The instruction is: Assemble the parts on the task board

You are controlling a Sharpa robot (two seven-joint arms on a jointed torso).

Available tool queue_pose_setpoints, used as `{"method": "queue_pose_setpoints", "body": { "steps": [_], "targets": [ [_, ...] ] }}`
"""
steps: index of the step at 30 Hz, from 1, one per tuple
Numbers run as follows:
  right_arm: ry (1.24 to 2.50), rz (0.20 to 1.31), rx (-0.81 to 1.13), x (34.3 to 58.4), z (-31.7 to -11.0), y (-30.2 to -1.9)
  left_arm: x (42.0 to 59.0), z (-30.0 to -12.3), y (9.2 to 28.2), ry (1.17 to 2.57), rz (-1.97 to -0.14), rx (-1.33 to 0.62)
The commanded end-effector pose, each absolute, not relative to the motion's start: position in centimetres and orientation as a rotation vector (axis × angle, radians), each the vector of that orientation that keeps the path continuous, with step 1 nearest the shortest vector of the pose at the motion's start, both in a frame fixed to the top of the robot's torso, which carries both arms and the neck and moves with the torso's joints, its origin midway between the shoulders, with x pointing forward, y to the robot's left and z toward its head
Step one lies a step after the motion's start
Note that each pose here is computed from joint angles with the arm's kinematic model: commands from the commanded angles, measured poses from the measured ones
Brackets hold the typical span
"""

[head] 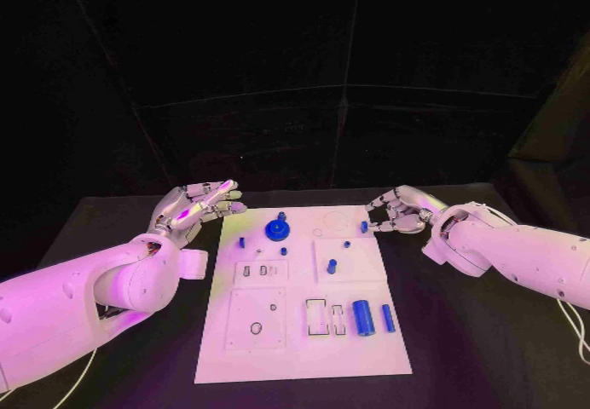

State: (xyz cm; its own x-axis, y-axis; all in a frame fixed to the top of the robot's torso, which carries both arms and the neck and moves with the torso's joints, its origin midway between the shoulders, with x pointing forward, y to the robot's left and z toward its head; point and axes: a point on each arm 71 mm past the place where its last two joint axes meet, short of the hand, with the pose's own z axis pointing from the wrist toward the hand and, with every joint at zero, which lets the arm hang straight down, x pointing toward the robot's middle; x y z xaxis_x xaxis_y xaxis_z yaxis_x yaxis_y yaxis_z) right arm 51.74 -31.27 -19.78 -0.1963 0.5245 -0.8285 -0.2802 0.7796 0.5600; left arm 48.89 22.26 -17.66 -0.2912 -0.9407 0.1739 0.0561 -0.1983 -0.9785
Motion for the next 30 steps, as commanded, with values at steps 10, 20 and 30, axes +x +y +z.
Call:
{"method": "queue_pose_setpoints", "body": {
  "steps": [10, 20, 30],
  "targets": [
    [1.644, 0.746, 0.182, 51.69, -20.85, -30.88, 48.91, -17.65, 22.22, 1.26, -1.622, -1.12],
    [1.641, 0.735, 0.2, 52.14, -21.08, -30.61, 48.95, -17.72, 22.25, 1.263, -1.619, -1.121],
    [1.658, 0.739, 0.197, 52.42, -21.32, -30.03, 48.96, -17.76, 22.27, 1.265, -1.619, -1.123]
  ]
}}
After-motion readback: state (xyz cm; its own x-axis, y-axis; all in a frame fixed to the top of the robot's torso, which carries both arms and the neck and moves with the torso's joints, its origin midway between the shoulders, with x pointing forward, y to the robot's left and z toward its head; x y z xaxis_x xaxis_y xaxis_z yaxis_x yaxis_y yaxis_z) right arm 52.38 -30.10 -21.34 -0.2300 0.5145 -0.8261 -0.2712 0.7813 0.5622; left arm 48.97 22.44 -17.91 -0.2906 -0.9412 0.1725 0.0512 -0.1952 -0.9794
